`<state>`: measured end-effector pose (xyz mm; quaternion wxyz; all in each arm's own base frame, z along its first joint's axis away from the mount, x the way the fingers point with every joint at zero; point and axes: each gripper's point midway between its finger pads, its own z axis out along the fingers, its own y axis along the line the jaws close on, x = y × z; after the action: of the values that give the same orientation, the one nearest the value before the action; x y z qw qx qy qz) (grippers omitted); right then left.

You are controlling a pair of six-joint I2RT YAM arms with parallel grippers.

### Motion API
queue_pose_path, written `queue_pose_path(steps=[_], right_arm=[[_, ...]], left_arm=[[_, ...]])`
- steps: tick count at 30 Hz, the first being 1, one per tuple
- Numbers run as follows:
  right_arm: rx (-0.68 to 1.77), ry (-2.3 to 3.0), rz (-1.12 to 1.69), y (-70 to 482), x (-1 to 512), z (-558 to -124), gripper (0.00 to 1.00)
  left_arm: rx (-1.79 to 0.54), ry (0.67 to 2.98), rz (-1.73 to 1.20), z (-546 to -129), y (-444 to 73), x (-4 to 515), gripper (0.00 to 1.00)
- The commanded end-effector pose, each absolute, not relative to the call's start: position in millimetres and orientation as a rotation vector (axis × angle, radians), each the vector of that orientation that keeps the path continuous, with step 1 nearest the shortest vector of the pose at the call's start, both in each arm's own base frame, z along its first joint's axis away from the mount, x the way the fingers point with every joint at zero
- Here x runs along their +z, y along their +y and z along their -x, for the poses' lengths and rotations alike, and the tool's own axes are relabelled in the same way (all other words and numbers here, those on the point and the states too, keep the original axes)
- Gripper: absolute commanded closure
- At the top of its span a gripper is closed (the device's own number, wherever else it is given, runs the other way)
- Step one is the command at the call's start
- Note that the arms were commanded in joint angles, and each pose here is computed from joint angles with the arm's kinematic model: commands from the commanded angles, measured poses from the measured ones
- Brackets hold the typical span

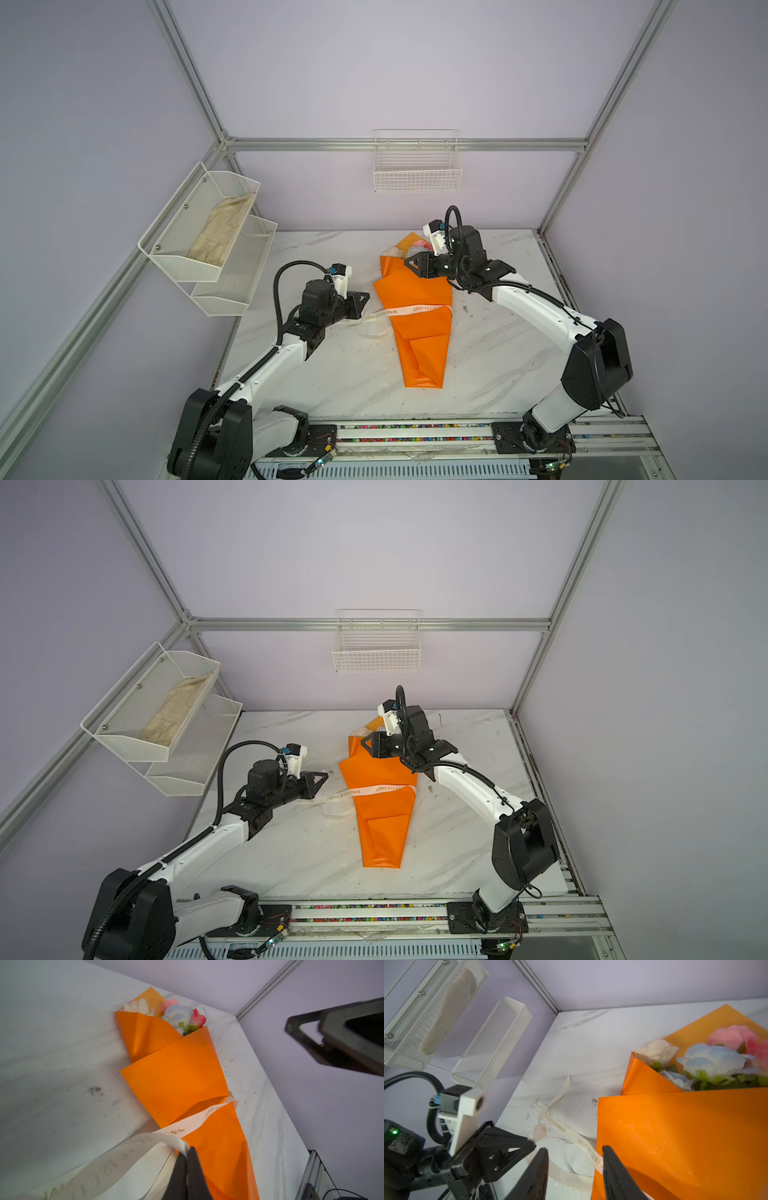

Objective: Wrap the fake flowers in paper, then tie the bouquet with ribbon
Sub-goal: 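Bring both ribbon ends together over the cone's middle with both grippers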

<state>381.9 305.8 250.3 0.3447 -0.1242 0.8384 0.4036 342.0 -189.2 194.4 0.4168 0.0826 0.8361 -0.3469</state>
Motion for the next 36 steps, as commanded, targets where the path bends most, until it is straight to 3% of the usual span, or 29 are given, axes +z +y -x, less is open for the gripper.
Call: queue_pose_path(steps=[1, 7, 12, 17, 26, 33, 36], right_arm=[[1.211, 2.172, 0.254, 296.5, 249.3, -382.2, 0.55], [1.476, 2.174, 0.312, 310.1, 248.8, -366.5, 0.44], [1.478, 2.320, 0.225, 313.2, 218.2, -372.4, 0.35], [1.412, 2.433, 0.185, 310.7, 190.8, -373.2, 0.33], [0.870, 2.028, 0.487, 263.3, 211.3, -371.5, 0.39], [0.684, 1.682, 1.026, 308.0, 196.9, -317.7, 0.39], [0.674, 1.656, 0.977, 317.4, 190.8, -329.0, 0.39]], left_arm=[[-0.878, 1.986, -0.553, -344.7, -235.3, 242.5, 0.95], [-0.843, 1.913, -0.878, -338.0, -281.0, 232.6, 0.94], [-0.825, 1.892, -0.914, -337.8, -287.2, 233.4, 0.93], [-0.795, 1.886, -0.925, -336.9, -285.8, 231.8, 0.93], [-0.762, 1.884, -0.885, -338.3, -279.8, 236.8, 0.94], [-0.803, 1.873, -0.882, -336.8, -283.8, 239.3, 0.94], [-0.812, 1.875, -0.879, -336.4, -284.4, 239.8, 0.94]])
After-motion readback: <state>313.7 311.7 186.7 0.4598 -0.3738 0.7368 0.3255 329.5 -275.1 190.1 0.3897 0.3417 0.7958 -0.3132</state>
